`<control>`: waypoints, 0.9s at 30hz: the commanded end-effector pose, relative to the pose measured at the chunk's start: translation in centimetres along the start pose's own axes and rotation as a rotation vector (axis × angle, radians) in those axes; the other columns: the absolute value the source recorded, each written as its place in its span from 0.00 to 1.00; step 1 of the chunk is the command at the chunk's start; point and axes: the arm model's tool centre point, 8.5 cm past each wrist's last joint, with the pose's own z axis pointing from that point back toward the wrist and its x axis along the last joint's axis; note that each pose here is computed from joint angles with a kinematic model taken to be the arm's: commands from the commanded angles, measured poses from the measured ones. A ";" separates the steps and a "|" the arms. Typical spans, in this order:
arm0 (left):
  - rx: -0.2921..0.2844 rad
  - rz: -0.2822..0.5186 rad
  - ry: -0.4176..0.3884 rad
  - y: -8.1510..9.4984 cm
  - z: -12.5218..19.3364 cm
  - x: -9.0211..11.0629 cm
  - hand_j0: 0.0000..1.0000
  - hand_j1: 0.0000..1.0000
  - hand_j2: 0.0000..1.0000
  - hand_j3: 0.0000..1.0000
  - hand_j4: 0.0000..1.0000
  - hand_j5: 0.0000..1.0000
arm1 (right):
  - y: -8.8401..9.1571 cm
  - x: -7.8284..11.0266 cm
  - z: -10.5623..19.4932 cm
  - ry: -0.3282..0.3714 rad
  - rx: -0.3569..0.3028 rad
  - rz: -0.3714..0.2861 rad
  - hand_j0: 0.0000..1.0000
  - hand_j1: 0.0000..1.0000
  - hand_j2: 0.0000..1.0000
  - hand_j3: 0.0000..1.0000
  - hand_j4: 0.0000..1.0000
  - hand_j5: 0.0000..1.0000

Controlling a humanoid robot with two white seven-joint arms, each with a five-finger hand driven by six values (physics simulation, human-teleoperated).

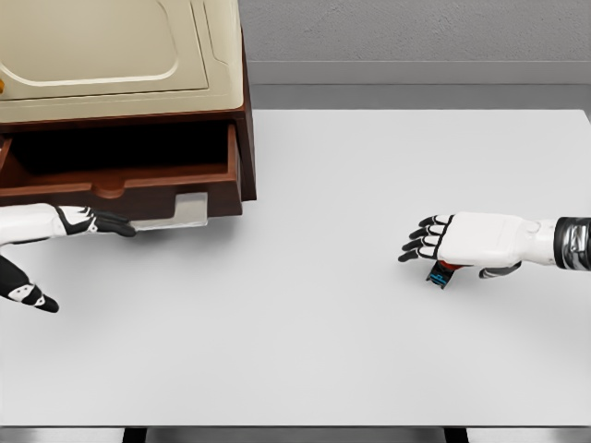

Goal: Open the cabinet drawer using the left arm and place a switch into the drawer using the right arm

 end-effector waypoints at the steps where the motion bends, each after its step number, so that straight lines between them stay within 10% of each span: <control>1: -0.001 0.010 0.003 -0.1 0.4 0.0 1.00 1.00 1.00 1.00 1.00 1.00 | 0.0 0.0 0.0 0.002 -0.002 -0.004 1.00 1.00 1.00 1.00 1.00 1.00; 27: 0.026 -0.001 0.004 1.6 1.5 0.8 1.00 1.00 1.00 1.00 1.00 1.00 | 0.3 -0.4 0.1 0.010 0.002 -0.015 0.77 0.77 0.77 0.77 0.77 0.77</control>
